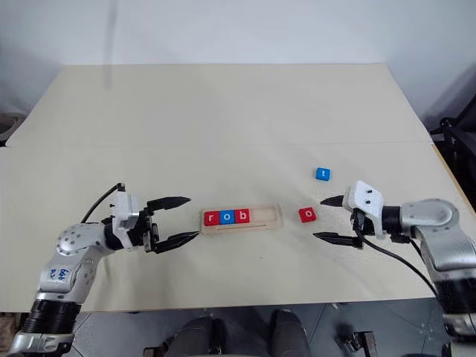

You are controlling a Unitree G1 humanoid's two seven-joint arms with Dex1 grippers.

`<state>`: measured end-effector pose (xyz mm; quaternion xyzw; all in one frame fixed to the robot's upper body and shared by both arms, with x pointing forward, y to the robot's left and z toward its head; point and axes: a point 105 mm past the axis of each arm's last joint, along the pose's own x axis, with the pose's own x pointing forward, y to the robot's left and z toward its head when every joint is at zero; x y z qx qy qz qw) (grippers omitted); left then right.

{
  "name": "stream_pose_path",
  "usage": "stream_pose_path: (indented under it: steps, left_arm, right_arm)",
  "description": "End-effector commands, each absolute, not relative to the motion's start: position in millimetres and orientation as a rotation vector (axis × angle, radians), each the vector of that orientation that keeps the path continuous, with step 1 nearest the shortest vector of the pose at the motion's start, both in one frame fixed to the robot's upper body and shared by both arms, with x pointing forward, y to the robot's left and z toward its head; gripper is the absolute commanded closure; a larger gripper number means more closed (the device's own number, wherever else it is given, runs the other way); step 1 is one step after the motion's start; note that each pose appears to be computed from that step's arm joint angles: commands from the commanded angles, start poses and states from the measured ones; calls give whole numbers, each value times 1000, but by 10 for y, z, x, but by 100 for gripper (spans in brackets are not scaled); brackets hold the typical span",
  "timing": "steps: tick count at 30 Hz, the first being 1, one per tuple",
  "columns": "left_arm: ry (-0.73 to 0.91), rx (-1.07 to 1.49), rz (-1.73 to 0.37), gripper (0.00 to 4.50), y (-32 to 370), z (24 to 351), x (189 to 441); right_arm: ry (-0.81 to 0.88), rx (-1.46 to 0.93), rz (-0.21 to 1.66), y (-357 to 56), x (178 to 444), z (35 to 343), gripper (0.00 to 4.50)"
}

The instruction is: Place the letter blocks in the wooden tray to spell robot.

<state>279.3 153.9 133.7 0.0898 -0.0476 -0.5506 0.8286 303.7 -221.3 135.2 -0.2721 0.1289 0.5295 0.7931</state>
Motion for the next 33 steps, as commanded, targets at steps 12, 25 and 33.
stream_pose_path:
  steps: [12, 25, 33]
  left_arm:
    - [-146, 238, -1238, 0, 1476, 1499, 2620]
    - [-151, 239, -1215, 0, 1491, 1493, 2630]
    - [-154, 238, -1222, 0, 1468, 1482, 2671]
  right_arm:
    - [369, -647, 1338, -2117, 3407, 1216, 64]
    - [265, -583, 1402, -1833, 3336, 1527, 306]
    - [207, -592, 1488, -1272, 3270, 1747, 306]
